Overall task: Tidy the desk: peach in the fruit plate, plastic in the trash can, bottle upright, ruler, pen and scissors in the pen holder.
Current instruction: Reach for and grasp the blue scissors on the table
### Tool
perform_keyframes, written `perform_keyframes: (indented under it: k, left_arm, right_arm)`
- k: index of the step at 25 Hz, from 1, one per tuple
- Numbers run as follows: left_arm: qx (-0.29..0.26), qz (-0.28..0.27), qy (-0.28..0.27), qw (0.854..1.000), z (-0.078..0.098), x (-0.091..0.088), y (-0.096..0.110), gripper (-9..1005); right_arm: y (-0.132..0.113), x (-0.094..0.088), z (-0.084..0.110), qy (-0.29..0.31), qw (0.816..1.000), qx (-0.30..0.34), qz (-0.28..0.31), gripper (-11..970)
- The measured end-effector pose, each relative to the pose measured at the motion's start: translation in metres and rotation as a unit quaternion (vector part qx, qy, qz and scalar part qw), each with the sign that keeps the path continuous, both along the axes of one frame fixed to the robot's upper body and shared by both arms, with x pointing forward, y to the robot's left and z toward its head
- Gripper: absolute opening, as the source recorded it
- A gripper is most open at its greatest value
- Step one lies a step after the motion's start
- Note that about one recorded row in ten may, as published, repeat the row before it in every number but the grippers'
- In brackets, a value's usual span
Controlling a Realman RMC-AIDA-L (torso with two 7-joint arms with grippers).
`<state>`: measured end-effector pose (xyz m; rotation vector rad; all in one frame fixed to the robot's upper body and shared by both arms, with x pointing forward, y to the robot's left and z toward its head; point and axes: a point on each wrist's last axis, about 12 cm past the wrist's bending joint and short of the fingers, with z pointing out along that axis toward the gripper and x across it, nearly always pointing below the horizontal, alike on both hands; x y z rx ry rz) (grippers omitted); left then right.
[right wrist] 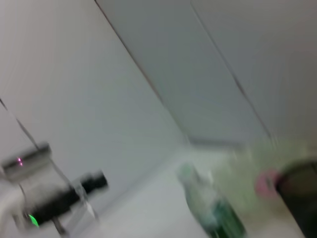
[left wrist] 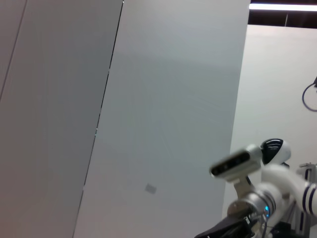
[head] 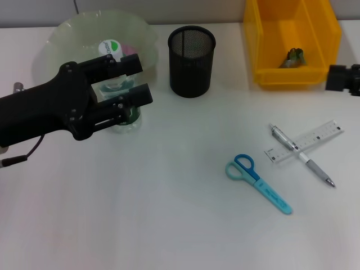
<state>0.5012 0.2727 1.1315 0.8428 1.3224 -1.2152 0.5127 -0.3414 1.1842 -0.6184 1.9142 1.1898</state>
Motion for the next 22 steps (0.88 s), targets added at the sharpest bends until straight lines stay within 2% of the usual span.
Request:
perform_keyframes:
  k: [5,10,13,17,22]
  left_arm:
    - [0.012,0.005,0.016,1.0,-0.007,0.001,0.0,592]
    - [0.039,-0.01,0.016,0.999,-0.014,-0.004,-0.002,592]
    - [0.052,-0.02,0.011,0.998,-0.018,-0.008,-0.003,592]
    - [0.055,-0.016,0.01,0.998,-0.024,-0.012,0.001,592]
    - [0.071,-0.016,0.014,0.997,-0.032,-0.019,0.005,592]
  right_arm:
    - [0.019,0.021,0.045,0.073,0.987,-0.144,0.0,543]
    - [0.043,0.043,0.069,0.146,0.964,-0.223,0.015,542]
    - [0.061,0.056,0.07,0.195,0.946,-0.256,0.03,542]
    - [0.083,0.073,0.061,0.245,0.917,-0.309,0.052,543]
    - [0.11,0.088,0.052,0.277,0.888,-0.358,0.078,543]
